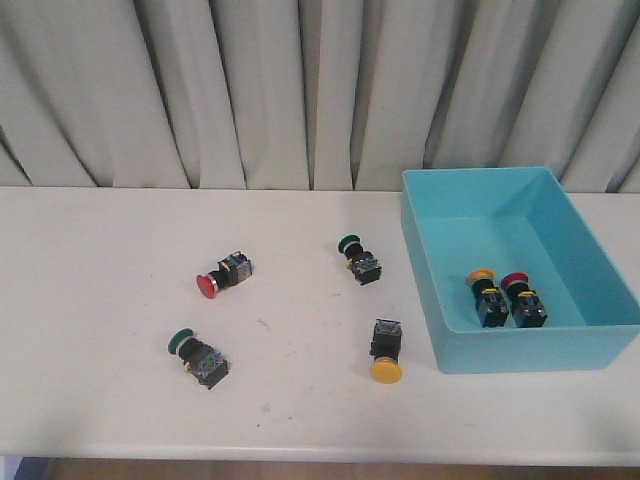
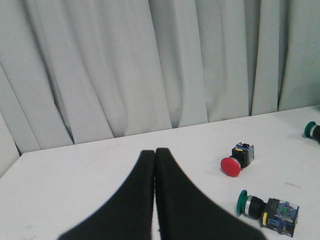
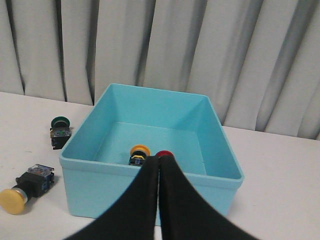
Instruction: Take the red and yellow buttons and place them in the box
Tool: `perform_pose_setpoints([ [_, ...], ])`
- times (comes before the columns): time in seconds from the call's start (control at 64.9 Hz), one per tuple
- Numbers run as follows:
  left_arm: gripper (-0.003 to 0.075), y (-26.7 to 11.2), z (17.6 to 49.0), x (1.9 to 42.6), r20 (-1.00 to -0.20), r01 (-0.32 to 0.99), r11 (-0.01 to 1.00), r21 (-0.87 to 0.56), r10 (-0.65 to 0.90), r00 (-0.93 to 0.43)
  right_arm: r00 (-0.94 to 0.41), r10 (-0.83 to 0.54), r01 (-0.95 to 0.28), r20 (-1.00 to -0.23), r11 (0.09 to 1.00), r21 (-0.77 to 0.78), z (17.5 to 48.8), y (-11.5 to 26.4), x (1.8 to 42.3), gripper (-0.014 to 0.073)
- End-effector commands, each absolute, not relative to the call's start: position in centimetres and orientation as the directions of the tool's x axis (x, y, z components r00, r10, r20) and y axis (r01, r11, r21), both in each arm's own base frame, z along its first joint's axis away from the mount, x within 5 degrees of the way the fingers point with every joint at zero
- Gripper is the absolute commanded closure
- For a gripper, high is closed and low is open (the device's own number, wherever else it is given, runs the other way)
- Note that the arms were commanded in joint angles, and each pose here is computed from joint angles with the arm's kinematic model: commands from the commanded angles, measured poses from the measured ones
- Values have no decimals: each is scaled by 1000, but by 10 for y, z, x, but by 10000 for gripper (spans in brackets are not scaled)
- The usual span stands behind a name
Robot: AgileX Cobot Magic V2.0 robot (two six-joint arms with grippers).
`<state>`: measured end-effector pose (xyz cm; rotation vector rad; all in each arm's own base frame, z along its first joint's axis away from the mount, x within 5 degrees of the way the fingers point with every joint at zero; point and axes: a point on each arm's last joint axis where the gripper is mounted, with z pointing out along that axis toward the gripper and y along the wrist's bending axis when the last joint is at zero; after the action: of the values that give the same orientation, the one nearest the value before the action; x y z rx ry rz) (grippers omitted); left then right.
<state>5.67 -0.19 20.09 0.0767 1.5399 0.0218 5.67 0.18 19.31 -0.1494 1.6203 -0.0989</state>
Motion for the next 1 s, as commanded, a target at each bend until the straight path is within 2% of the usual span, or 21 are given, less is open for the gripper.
perform_pose_setpoints([
  [0.0,727,-2,192,57,-997,38,998,49,46,69,28,-156,-12,-987,988,-156,198,1,57,598],
  [0.154,727,-2,192,57,-997,38,998,49,46,69,31,-154,-11,-988,988,-155,198,1,57,598],
  [0.308,727,-2,192,57,-997,38,998,49,46,69,45,-92,-9,-995,996,-92,200,1,57,598],
  [0.986,727,-2,192,57,-997,38,998,49,46,69,78,-68,-8,-995,998,-69,203,1,56,598],
])
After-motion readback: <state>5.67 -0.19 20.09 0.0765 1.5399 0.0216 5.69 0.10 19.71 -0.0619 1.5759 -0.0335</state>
